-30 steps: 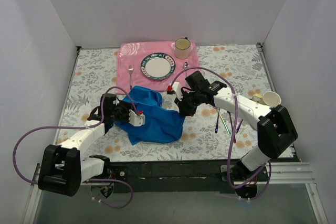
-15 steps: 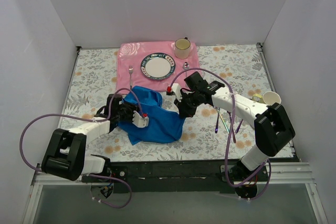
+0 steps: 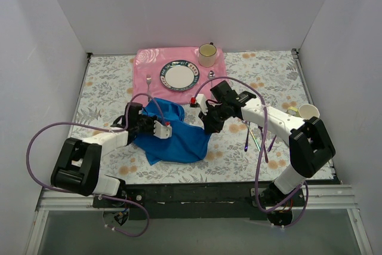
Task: Fold the napkin into a case and place the utensils inside
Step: Flatten out the crumpled napkin at the center of the board.
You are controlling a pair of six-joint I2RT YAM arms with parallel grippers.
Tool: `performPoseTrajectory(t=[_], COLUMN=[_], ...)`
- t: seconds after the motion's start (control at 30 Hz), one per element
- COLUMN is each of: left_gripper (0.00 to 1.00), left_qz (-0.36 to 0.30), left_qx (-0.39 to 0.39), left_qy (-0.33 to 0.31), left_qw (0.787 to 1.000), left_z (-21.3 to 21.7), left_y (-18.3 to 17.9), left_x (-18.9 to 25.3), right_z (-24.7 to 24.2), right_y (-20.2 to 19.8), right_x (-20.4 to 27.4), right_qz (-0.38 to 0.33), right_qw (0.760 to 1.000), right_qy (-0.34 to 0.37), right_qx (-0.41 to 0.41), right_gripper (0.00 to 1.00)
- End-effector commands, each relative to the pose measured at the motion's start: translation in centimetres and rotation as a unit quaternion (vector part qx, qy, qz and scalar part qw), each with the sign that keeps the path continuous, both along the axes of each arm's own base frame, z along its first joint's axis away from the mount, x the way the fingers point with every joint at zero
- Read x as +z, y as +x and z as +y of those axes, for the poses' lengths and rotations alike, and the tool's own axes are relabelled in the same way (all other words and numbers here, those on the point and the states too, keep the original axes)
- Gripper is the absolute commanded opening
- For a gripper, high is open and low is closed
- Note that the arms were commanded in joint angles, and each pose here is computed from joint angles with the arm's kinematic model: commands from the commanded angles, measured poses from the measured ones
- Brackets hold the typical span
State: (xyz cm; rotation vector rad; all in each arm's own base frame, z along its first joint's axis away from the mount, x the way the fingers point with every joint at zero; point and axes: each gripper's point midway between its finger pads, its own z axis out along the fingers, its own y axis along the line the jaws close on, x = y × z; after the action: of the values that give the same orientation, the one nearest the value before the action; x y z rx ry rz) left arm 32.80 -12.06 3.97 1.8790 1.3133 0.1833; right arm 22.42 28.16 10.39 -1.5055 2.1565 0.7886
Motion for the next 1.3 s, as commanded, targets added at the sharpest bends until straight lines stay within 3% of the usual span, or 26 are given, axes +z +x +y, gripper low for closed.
performPoseTrajectory(t=[0.0, 0.1, 0.23, 0.37, 0.43, 0.47, 0.57, 0.83, 1.27], left_gripper=[0.0, 0.0, 0.0, 0.0, 0.18, 0.35, 0.49, 0.46, 0.38], left_qz=[0.064, 0.125, 0.152, 0.177, 0.155, 0.145, 0.102, 0.012, -0.057], left_qx=[0.085, 0.128, 0.169, 0.167, 0.149, 0.152, 0.12, 0.045, 0.034], left_qy=[-0.112, -0.2, -0.271, -0.242, -0.206, -0.184, -0.128, -0.036, -0.023], left_qw=[0.988, 0.963, 0.935, 0.939, 0.954, 0.96, 0.979, 0.998, 0.998], left_z=[-1.5, -1.3, 0.2, 1.1, 0.9, 1.3, 0.9, 0.7, 0.4], left_y=[2.6, 3.2, 2.8, 0.6, 0.2, 0.2, -0.2, -0.4, 2.8], left_x=[5.9, 10.1, 13.8, 12.2, 11.4, 10.7, 8.9, 3.8, 2.1], right_z=[0.5, -0.1, -1.7, -2.7, -2.6, -2.4, -2.1, -1.6, -1.3], right_y=[0.6, 0.8, 1.1, 1.4, 1.2, 1.4, 1.4, 1.2, 1.3], right_x=[1.7, 2.1, 3.1, 3.5, 3.2, 3.5, 3.1, 3.1, 2.8], right_qz=[-0.007, -0.016, -0.033, -0.05, -0.042, -0.041, -0.023, -0.013, -0.007], right_qw=[1.0, 1.0, 0.999, 0.999, 0.999, 0.999, 1.0, 1.0, 1.0], right_qy=[0.017, 0.014, 0.008, 0.007, 0.006, 0.009, 0.003, 0.012, 0.018], right_qx=[-0.001, -0.006, -0.018, -0.02, -0.015, -0.014, -0.011, -0.01, -0.009], right_gripper=[0.01, 0.01, 0.01, 0.01, 0.01, 0.01, 0.01, 0.01, 0.01])
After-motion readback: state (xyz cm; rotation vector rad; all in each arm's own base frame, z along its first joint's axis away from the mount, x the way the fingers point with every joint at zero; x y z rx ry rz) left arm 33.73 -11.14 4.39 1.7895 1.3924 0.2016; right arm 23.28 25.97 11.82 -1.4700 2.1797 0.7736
